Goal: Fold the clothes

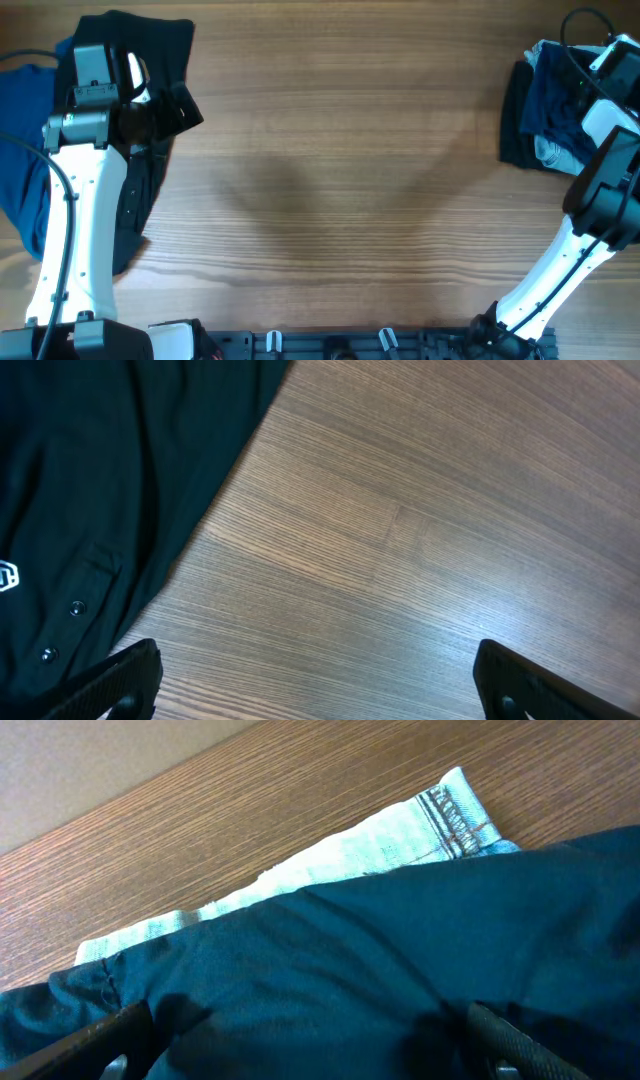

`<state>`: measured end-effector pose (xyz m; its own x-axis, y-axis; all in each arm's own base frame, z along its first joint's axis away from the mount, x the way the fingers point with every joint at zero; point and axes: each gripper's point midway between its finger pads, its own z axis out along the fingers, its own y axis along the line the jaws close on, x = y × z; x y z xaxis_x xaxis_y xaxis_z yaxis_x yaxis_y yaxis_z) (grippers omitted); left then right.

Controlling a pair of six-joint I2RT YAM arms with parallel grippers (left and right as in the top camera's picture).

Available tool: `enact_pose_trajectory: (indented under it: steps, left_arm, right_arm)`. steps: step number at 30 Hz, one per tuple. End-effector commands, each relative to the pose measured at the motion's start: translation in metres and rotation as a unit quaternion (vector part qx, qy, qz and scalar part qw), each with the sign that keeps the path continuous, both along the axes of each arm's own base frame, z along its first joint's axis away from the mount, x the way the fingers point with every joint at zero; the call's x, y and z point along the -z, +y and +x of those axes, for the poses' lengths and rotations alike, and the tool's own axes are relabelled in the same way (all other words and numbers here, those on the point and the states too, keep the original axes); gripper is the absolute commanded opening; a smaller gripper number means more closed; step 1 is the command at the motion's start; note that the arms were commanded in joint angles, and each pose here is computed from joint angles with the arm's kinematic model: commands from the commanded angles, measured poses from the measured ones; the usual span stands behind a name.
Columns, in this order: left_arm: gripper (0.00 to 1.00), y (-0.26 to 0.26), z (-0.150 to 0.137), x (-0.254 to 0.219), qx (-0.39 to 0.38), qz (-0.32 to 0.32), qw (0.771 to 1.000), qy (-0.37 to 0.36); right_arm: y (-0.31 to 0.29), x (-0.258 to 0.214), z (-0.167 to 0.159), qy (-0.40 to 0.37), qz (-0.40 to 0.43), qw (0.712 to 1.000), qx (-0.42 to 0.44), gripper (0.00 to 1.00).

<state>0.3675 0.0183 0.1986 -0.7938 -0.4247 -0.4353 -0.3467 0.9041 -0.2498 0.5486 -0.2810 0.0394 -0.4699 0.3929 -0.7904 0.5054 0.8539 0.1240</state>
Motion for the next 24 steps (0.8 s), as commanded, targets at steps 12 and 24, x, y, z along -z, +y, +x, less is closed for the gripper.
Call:
enact_pose_trajectory:
  steps: [12, 24]
  left_arm:
    - [1.00, 0.004, 0.003, 0.002, 0.004, 0.010, 1.000, -0.003]
    - [1.00, 0.004, 0.003, 0.002, 0.004, 0.010, 1.000, -0.002]
  right_arm:
    - [0.103, -0.287, -0.043, -0.196, -0.037, 0.958, -0.206, 1.00]
    - [0.310, -0.343, -0.166, -0.125, 0.025, 0.904, -0.409, 1.00]
